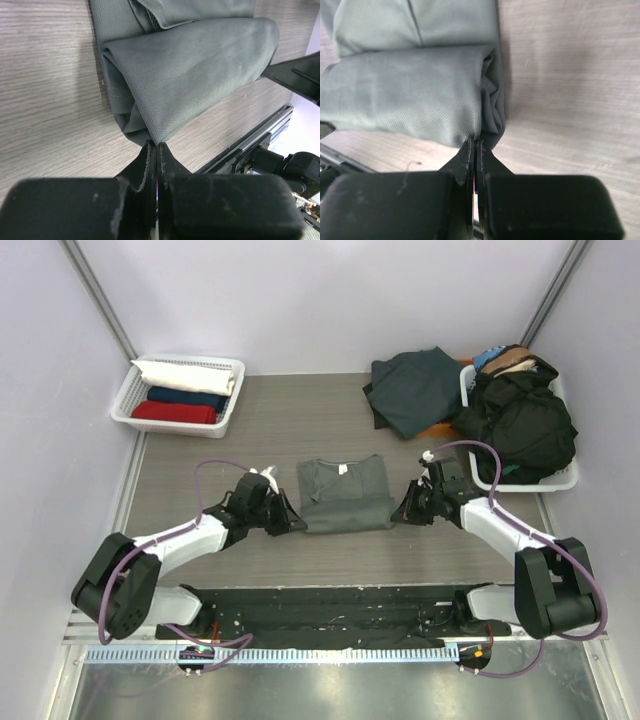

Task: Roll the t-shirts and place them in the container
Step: Roll the T-shirt to the center of the board.

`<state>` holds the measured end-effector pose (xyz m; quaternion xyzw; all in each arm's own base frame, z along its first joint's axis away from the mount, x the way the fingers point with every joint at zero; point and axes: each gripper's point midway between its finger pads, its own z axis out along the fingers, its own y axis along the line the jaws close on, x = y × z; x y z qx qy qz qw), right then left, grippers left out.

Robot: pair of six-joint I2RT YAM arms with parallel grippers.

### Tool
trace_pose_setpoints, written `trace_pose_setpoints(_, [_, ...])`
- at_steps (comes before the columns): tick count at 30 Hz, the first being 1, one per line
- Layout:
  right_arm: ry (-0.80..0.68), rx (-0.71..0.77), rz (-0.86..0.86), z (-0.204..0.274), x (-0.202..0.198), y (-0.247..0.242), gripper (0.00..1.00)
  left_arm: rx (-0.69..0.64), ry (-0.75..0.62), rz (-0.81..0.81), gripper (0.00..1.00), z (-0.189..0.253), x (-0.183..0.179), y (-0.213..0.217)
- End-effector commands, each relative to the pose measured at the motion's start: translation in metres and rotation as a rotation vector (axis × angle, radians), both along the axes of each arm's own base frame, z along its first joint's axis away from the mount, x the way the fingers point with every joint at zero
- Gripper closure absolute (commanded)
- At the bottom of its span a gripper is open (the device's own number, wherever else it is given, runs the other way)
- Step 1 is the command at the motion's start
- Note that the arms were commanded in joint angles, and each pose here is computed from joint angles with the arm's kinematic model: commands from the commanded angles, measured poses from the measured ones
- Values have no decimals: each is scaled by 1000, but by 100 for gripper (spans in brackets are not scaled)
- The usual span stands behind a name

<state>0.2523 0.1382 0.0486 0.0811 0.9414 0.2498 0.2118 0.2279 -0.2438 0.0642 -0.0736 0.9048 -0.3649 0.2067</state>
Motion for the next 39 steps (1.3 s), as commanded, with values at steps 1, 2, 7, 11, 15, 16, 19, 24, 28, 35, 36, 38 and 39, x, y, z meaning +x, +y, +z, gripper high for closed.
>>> trace_pose_setpoints(1, [-5,55,7,14,-11,8,99,-3,-25,-6,100,15,1,0])
trace_pose_setpoints(2, [-23,52,0,18,-10,7,99,1,-22,-4,100,16,1,1])
trace_pose_setpoints(7, [-32,40,-4,27,2,8,99,1,-26,-6,100,25,12,-1])
trace_pose_setpoints(11, [-31,33,-2,29,12,9,99,1,5,-12,100,25,20,-1])
trace_pose_setpoints(15, [-31,17,-12,28,22,9,99,3,13,17,100,23,32,9])
trace_pose_setpoints(16, [-23,17,-13,26,23,9,99,1,14,33,100,24,39,13])
trace_pose_setpoints(19, [0,16,-15,18,20,9,99,3,42,27,100,15,42,17])
trace_pose_setpoints(24, [13,-4,-28,7,26,7,99,-9,68,20,100,3,49,16])
trace_pose_setpoints(28, [-1,-24,-56,5,36,4,99,-13,88,29,100,-5,58,16])
trace_pose_setpoints(35, [37,-43,-78,-21,49,3,99,-3,122,38,100,-23,68,18])
trace_pose_setpoints(36, [39,-41,-76,-23,49,3,99,-5,119,37,100,-24,70,17])
trace_pose_setpoints(38, [38,-31,-69,-23,48,5,99,-10,120,31,100,-24,70,16])
trace_pose_setpoints(39, [32,-27,-68,-21,48,5,96,-12,116,30,99,-23,70,16])
